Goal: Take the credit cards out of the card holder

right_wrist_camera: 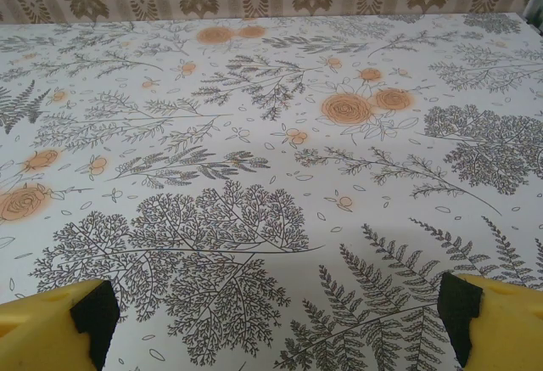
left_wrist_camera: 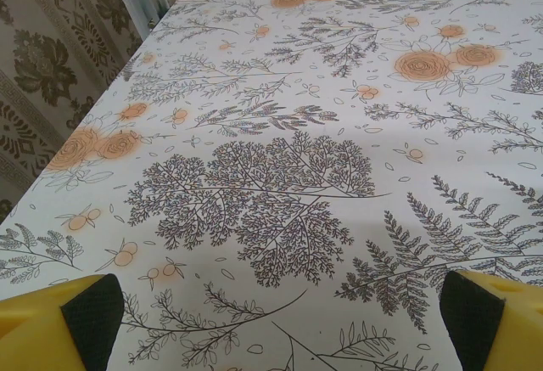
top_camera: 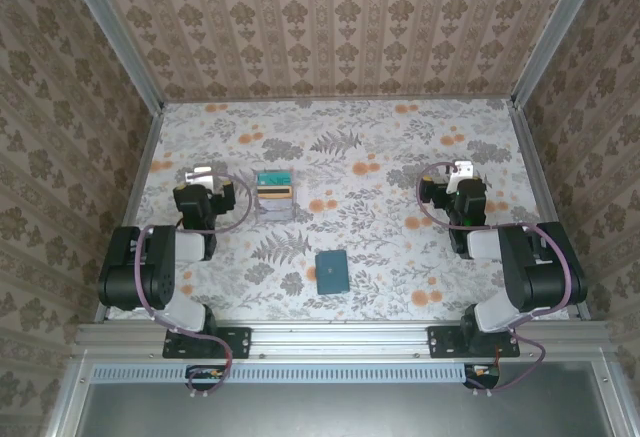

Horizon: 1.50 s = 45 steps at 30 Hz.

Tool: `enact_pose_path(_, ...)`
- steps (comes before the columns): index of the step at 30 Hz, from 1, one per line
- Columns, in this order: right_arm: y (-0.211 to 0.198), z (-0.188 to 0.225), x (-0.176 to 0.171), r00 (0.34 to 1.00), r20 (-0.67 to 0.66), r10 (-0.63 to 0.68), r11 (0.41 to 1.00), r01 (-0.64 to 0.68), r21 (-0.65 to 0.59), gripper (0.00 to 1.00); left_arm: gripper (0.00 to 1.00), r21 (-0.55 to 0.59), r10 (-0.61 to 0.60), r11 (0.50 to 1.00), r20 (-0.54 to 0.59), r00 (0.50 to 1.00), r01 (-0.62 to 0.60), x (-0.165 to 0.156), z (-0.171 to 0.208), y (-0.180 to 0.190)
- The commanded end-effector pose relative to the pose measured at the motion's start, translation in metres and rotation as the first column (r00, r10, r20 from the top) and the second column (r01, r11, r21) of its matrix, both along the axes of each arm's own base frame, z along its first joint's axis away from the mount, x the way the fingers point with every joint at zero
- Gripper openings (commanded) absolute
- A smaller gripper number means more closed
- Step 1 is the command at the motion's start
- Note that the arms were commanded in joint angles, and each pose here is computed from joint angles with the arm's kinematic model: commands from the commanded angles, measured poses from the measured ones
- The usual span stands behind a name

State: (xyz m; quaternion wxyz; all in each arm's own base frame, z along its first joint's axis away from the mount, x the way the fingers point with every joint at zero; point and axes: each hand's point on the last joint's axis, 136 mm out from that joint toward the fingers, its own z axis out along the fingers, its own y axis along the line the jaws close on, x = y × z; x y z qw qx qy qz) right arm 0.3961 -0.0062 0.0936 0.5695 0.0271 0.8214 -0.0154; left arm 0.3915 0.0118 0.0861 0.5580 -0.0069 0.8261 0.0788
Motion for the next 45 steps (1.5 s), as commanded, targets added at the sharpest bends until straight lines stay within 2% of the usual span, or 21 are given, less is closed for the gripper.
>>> enact_pose_path(1, 0.002, 0.005, 0.005, 1.0, 0.009, 0.014, 1.0, -0.014, 0.006, 1.0, 1.0, 0.004, -0.013, 1.0, 0.03, 0.999, 0.013, 0.005, 0.009, -0.001)
enact_pose_path(28, 0.001, 0.006, 0.004, 1.0, 0.015, 0.011, 1.0, -0.011, 0.008, 1.0, 1.0, -0.011, -0.023, 1.0, 0.036, 0.999, 0.023, 0.005, 0.016, 0.0)
enact_pose_path(31, -0.008, 0.02, -0.002, 0.998, 0.034, -0.05, 0.999, 0.05, 0.005, 1.0, 1.0, -0.019, 0.015, 1.0, 0.008, 1.0, -0.015, 0.005, 0.035, 0.006)
enact_pose_path(33, -0.017, 0.04, -0.009, 0.993, 0.023, -0.114, 0.993, 0.114, 0.013, 1.0, 1.0, -0.008, 0.108, 0.994, -0.019, 0.994, -0.109, 0.003, 0.052, 0.019)
enact_pose_path(34, -0.02, 0.049, -0.012, 0.99, 0.021, -0.136, 0.99, 0.136, 0.024, 1.0, 1.0, -0.039, 0.203, 0.978, -0.026, 0.979, -0.204, 0.0, 0.064, 0.031)
enact_pose_path(36, -0.022, 0.069, -0.018, 0.984, 0.056, -0.167, 0.983, 0.162, 0.085, 1.0, 1.0, -0.127, 0.403, 0.902, -0.093, 0.91, -0.413, -0.016, 0.081, 0.057)
enact_pose_path(39, -0.029, 0.09, -0.029, 0.963, 0.073, -0.26, 0.94, 0.235, 0.246, 1.0, 1.0, -0.238, 0.543, 0.771, -0.238, 0.805, -0.59, -0.044, 0.097, 0.073)
enact_pose_path(42, -0.043, 0.102, -0.048, 0.911, 0.012, -0.413, 0.828, 0.37, 0.421, 1.0, 1.0, -0.301, 0.469, 0.774, -0.317, 0.824, -0.556, -0.05, 0.101, 0.057)
enact_pose_path(45, -0.026, 0.118, -0.054, 0.944, 0.046, -0.326, 0.838, 0.266, 0.475, 1.0, 1.0, -0.44, 0.367, 0.77, -0.285, 0.885, -0.462, -0.056, 0.103, 0.031)
